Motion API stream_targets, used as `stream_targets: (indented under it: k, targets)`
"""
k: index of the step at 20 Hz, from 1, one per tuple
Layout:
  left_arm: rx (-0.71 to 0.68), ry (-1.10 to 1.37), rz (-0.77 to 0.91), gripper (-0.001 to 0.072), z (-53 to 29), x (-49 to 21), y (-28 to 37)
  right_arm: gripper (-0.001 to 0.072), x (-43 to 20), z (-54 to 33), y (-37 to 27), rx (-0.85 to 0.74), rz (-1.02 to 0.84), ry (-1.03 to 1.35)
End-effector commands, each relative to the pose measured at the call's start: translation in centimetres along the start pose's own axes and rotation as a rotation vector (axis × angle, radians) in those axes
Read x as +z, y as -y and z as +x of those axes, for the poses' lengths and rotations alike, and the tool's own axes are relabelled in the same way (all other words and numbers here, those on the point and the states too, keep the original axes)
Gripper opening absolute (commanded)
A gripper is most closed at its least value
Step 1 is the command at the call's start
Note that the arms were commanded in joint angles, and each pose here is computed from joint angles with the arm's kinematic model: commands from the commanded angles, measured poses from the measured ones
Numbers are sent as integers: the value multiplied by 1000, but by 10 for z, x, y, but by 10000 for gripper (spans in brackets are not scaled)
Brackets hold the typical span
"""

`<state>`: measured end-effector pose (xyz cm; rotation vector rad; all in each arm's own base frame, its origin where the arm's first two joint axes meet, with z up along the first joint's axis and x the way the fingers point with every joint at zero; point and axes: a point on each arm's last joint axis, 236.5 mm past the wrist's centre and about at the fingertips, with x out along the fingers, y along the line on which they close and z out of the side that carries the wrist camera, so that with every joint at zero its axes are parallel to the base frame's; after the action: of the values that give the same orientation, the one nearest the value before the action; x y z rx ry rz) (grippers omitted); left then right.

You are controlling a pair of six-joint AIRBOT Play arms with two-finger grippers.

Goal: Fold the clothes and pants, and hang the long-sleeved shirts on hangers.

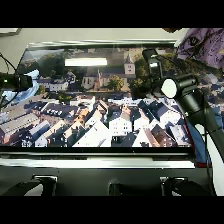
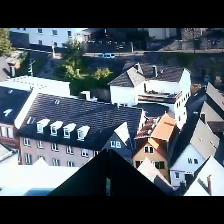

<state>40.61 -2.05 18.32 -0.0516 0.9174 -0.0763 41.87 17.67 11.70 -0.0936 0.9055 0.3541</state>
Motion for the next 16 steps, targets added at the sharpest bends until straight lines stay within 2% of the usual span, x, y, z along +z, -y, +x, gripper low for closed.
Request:
stream_targets:
  k: [1, 2, 3, 5, 6, 12, 16]
  targets:
    - [3, 52, 0, 196, 4, 13, -1, 33, 0, 0, -1, 1, 0, 0]
    - [24, 43, 1, 577, 10, 13, -7, 33, 0, 0, -1, 1, 0, 0]
    - [77, 12, -41, 720, 20, 7, -20, 33, 0, 0, -1, 1, 0, 0]
    - [267, -44, -129, 720, 47, -3, -74, 33, 0, 0, -1, 1, 0, 0]
    - [320, -65, -176, 720, 67, -6, -102, 33, 0, 0, -1, 1, 0, 1]
    - [441, -37, -374, 720, 180, 22, -251, 33, 0, 0, -1, 1, 0, 1]
    - [469, -73, -418, 720, 249, -2, -304, 33, 0, 0, -1, 1, 0, 0]
